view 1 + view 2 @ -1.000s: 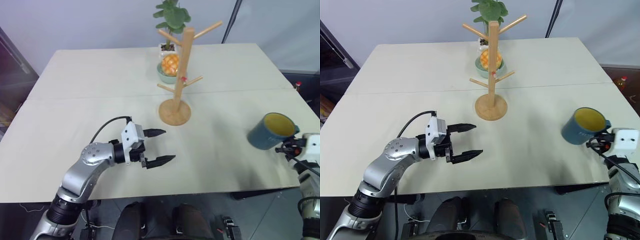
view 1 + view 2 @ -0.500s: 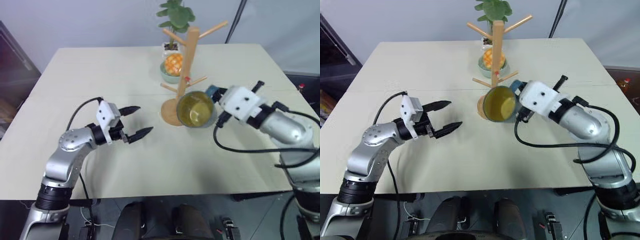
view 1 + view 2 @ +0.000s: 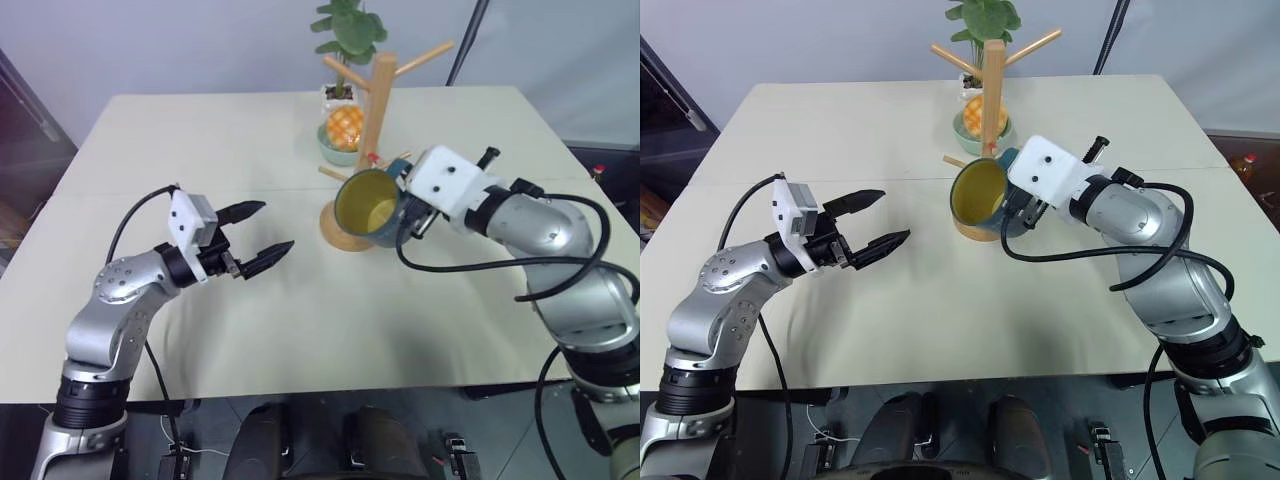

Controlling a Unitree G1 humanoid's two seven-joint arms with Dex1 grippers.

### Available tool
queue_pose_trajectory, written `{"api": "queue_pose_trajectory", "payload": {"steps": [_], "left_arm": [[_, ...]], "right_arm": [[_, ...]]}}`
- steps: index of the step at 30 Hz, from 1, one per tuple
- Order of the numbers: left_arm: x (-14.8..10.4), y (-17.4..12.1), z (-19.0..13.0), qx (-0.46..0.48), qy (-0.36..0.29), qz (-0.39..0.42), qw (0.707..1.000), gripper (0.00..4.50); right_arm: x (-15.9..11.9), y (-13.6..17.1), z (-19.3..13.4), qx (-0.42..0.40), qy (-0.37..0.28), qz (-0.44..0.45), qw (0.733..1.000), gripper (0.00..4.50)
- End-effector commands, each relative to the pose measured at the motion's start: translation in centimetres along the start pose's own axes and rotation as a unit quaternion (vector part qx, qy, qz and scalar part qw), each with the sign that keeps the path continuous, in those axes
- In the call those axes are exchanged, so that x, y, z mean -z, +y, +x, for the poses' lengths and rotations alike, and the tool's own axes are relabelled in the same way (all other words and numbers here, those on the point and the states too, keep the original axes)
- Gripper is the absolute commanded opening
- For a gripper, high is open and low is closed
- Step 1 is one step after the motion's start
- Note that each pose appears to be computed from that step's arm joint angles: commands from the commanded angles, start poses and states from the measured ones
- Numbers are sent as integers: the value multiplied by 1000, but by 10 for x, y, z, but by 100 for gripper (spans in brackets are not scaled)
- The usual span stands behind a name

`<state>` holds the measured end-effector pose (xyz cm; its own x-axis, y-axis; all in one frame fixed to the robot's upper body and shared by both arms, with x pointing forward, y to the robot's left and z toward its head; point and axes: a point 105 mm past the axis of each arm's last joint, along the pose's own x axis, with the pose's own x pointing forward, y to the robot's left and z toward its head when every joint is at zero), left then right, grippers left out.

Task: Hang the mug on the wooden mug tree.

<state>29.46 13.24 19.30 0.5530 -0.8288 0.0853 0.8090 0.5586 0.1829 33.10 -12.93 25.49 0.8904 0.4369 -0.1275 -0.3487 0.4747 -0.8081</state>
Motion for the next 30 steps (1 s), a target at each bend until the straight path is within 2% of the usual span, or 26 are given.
{"api": "queue_pose_trajectory", "payload": {"steps": [1, 6, 27, 30], "left_arm": [[-16, -2, -4, 6, -20, 10, 1000, 450], [-24, -1, -4, 11, -31, 0, 999, 450], [-23, -5, -4, 6, -36, -6, 999, 450], [-23, -6, -4, 7, -38, -6, 999, 450]], "right_arm": [[-15, -16, 0, 28, -15, -14, 999, 4], [-20, -15, 5, 17, -16, -21, 999, 4], [-14, -18, 31, 20, 25, -17, 999, 4], [-16, -20, 31, 24, 19, -17, 999, 99]]}}
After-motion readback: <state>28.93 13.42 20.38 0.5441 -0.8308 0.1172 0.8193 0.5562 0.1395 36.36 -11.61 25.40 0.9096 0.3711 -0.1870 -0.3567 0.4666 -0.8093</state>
